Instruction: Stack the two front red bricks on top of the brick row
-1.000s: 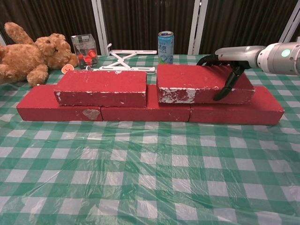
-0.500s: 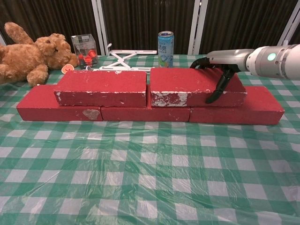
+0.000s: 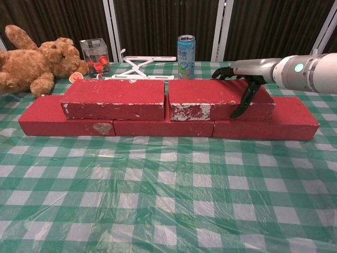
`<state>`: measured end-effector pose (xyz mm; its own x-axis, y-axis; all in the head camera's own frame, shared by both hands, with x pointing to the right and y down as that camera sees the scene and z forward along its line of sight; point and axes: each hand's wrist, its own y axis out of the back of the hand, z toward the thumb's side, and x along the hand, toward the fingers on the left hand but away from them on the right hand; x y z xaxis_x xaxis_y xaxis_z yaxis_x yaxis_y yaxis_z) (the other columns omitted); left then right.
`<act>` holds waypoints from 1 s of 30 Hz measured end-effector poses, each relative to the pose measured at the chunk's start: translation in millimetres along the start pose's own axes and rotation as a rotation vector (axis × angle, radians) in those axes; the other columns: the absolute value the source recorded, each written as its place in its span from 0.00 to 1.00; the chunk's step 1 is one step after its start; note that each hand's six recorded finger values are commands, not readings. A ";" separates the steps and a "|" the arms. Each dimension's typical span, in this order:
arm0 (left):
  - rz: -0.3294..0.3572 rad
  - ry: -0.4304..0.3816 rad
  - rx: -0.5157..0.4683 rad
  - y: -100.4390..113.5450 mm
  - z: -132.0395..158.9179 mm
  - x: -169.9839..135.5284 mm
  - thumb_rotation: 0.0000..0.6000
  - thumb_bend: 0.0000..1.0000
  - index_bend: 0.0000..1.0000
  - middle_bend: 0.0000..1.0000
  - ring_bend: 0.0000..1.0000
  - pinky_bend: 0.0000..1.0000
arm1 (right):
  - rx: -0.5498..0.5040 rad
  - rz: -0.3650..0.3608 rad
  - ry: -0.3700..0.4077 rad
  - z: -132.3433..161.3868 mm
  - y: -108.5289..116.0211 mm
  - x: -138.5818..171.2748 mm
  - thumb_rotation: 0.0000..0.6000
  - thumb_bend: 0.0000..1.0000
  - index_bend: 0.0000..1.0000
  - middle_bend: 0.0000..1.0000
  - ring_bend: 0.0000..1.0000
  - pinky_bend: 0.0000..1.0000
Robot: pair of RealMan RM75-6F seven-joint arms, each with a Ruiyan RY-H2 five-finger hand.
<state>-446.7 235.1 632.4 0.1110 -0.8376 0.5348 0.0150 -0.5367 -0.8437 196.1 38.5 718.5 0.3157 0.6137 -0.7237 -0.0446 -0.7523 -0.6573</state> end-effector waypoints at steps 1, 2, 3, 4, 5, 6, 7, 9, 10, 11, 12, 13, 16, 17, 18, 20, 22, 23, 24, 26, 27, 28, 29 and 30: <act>0.000 0.000 -0.001 0.1 0.1 -0.1 1.00 0.27 0.00 0.00 0.00 0.06 | 0.001 0.001 -0.002 0.2 -0.2 0.3 1.00 0.14 0.11 0.15 0.06 0.18; 0.001 -0.001 -0.002 0.3 0.2 -0.1 1.00 0.27 0.00 0.00 0.00 0.06 | 0.002 0.002 -0.004 0.7 -0.4 0.7 1.00 0.14 0.10 0.14 0.05 0.17; 0.002 -0.001 -0.002 0.3 0.3 -0.2 1.00 0.27 0.00 0.00 0.00 0.06 | 0.001 0.003 -0.005 1.4 -0.6 1.1 1.00 0.14 0.09 0.14 0.05 0.17; 0.002 -0.001 -0.002 0.5 0.4 -0.3 1.00 0.27 0.00 0.00 0.00 0.06 | -0.001 0.004 -0.005 1.9 -0.7 1.5 1.00 0.14 0.08 0.13 0.05 0.17; 0.004 -0.001 -0.003 0.7 0.5 -0.4 1.00 0.27 0.00 0.00 0.00 0.06 | 0.000 0.005 -0.005 2.4 -0.5 2.1 1.00 0.14 0.07 0.13 0.05 0.17; 0.005 -0.002 -0.003 0.8 0.6 -0.4 1.00 0.27 0.00 0.00 0.00 0.06 | 0.001 0.005 -0.005 2.6 -0.3 2.6 1.00 0.14 0.07 0.13 0.05 0.16; 0.006 -0.002 -0.004 1.1 0.6 -0.5 1.00 0.26 0.00 0.00 0.00 0.06 | 0.002 0.005 -0.005 2.8 -0.2 3.1 1.00 0.13 0.07 0.13 0.05 0.16; 0.008 -0.002 -0.004 1.3 0.6 -0.7 1.00 0.26 0.00 0.00 0.00 0.06 | 0.001 0.008 -0.005 3.1 0.1 4.5 1.00 0.12 0.07 0.13 0.05 0.16; 0.009 -0.002 -0.004 1.6 0.7 -0.7 1.00 0.26 0.00 0.00 0.00 0.06 | 0.002 0.008 -0.005 3.2 0.5 5.2 1.00 0.12 0.07 0.13 0.05 0.16; 0.011 -0.002 -0.004 1.9 0.7 -0.7 1.00 0.26 0.00 0.00 0.00 0.06 | 0.002 0.007 -0.005 3.4 1.5 6.2 1.00 0.12 0.07 0.12 0.05 0.16; 0.012 -0.003 -0.003 2.1 0.7 -0.9 1.00 0.26 0.00 0.00 0.00 0.06 | 0.001 0.005 -0.005 3.4 2.5 7.0 1.00 0.11 0.06 0.12 0.04 0.16; 0.013 -0.004 -0.003 2.2 0.9 -1.0 1.00 0.27 0.00 0.00 0.00 0.06 | -0.001 0.002 -0.005 3.2 3.7 7.9 1.00 0.11 0.06 0.12 0.04 0.16; 0.013 -0.004 -0.005 2.2 1.1 -1.2 1.00 0.27 0.00 0.00 0.00 0.06 | -0.003 -0.005 -0.013 -0.2 8.5 11.3 1.00 0.11 0.06 0.12 0.04 0.16; 0.014 -0.004 -0.005 2.1 1.2 -1.1 1.00 0.27 0.00 0.00 0.00 0.06 | -0.005 -0.006 -0.018 -2.1 9.8 12.8 1.00 0.11 0.06 0.11 0.04 0.16; 0.014 -0.004 -0.005 2.0 1.4 -1.2 1.00 0.27 0.00 0.00 0.00 0.06 | -0.006 -0.005 -0.021 -3.5 10.7 14.0 1.00 0.11 0.05 0.11 0.04 0.16; 0.015 -0.006 -0.005 2.5 1.9 -1.4 1.00 0.27 0.00 0.00 0.00 0.06 | -0.008 -0.008 -0.027 -6.5 13.7 17.1 1.00 0.11 0.05 0.11 0.03 0.16; 0.016 -0.008 -0.003 2.7 2.6 -2.1 1.00 0.27 0.00 0.00 0.00 0.06 | -0.011 -0.016 -0.035 -10.7 17.8 20.4 1.00 0.11 0.06 0.10 0.02 0.15; 0.016 -0.010 -0.002 2.6 3.0 -2.7 1.00 0.26 0.00 0.00 0.00 0.06 | -0.016 -0.022 -0.043 -15.0 20.9 22.9 0.99 0.11 0.06 0.10 0.01 0.14; 0.017 -0.011 -0.001 2.7 3.3 -3.1 1.00 0.26 0.00 0.00 0.00 0.06 | -0.021 -0.028 -0.050 -19.0 23.3 25.0 0.98 0.11 0.07 0.10 0.01 0.13; 0.019 -0.013 0.000 3.1 3.8 -3.8 1.00 0.26 0.00 0.00 0.00 0.06 | -0.033 -0.037 -0.064 -27.0 27.3 29.1 0.96 0.11 0.09 0.09 0.00 0.12; 0.019 -0.013 0.000 3.1 3.8 -3.9 1.00 0.26 0.00 0.00 0.00 0.06 | -0.038 -0.040 -0.068 -30.0 28.4 31.1 0.94 0.11 0.10 0.09 0.00 0.12; 0.020 -0.014 0.000 3.2 3.9 -4.0 1.00 0.26 0.00 0.00 0.00 0.06 | -0.039 -0.041 -0.069 -30.9 28.9 31.8 0.91 0.11 0.13 0.08 0.00 0.10; 0.021 -0.014 0.001 3.5 4.2 -4.3 1.00 0.26 0.00 0.00 0.00 0.06 | -0.040 -0.044 -0.073 -33.6 30.0 33.0 0.89 0.11 0.15 0.08 0.00 0.10; 0.022 -0.015 0.001 3.7 4.5 -4.7 1.00 0.26 0.00 0.00 0.00 0.06 | -0.042 -0.046 -0.079 -37.4 31.2 34.7 0.85 0.11 0.17 0.07 0.00 0.09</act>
<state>-442.7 237.6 626.6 0.1261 -0.8478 0.5151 0.0137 -0.5177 -0.8555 241.1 27.4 680.7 0.2405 0.6636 -0.7083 0.0085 -0.7312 -0.6821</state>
